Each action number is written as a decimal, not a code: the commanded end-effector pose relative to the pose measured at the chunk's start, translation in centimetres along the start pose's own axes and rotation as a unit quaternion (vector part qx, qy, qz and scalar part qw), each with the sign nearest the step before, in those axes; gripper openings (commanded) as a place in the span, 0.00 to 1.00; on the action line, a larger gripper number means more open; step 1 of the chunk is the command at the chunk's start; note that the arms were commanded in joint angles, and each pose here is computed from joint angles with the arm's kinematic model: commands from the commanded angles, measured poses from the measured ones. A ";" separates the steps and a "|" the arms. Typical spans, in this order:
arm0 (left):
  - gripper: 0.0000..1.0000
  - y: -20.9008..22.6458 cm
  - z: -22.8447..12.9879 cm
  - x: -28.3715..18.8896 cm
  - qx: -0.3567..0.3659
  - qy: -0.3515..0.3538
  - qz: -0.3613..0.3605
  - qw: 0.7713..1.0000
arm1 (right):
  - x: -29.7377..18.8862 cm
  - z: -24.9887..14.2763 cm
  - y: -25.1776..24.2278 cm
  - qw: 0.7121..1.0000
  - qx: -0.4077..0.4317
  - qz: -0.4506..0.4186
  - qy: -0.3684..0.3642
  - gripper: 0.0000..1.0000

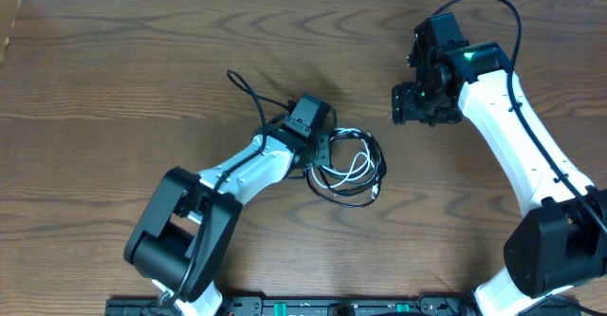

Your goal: Untangle cables

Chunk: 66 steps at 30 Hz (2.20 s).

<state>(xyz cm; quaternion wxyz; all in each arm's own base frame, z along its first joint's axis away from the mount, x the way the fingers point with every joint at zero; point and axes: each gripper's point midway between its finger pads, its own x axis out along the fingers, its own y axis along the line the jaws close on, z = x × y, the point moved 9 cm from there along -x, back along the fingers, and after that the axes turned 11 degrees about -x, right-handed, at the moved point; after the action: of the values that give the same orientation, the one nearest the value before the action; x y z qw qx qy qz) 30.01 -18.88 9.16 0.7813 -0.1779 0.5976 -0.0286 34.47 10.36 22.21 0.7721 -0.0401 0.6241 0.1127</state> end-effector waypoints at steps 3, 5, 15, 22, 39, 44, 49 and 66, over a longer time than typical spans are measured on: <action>0.07 -3.4 0.9 -7.1 0.043 0.017 -0.163 0.985 | 0.0 0.3 1.7 0.991 -0.072 0.108 -0.013 0.70; 0.08 -3.8 1.1 -8.8 0.046 0.026 -0.212 0.976 | -0.1 0.4 2.2 0.986 -0.090 0.138 -0.020 0.69; 0.07 -2.8 2.7 -16.3 0.041 -0.021 -0.317 0.947 | -0.8 0.4 3.8 0.956 -0.165 0.236 -0.045 0.66; 0.07 -2.7 2.7 -17.1 0.033 -0.005 -0.347 0.937 | -0.9 0.4 4.1 0.954 -0.159 0.251 -0.044 0.58; 0.08 -5.3 3.6 -20.1 0.003 0.032 -0.476 0.879 | 0.1 1.1 5.0 0.978 -0.097 0.181 -0.043 0.59; 0.07 -6.4 4.2 -22.1 0.012 0.036 -0.532 0.846 | 1.4 1.3 3.6 0.994 -0.028 0.097 -0.050 0.59; 0.07 -6.0 5.0 -23.3 0.003 0.031 -0.552 0.833 | 3.2 0.5 1.4 0.998 0.050 0.013 -0.040 0.57; 0.07 1.7 9.6 -23.3 -0.060 -0.059 -0.503 0.860 | 3.8 -2.5 -6.9 0.993 0.109 -0.027 0.032 0.44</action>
<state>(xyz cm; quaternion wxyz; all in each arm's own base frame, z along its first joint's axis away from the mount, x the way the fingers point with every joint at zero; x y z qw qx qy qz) 32.28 -10.08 30.79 0.6560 -0.5246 0.4098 -0.3556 34.62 5.38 18.15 0.7617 0.0416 0.6451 0.0442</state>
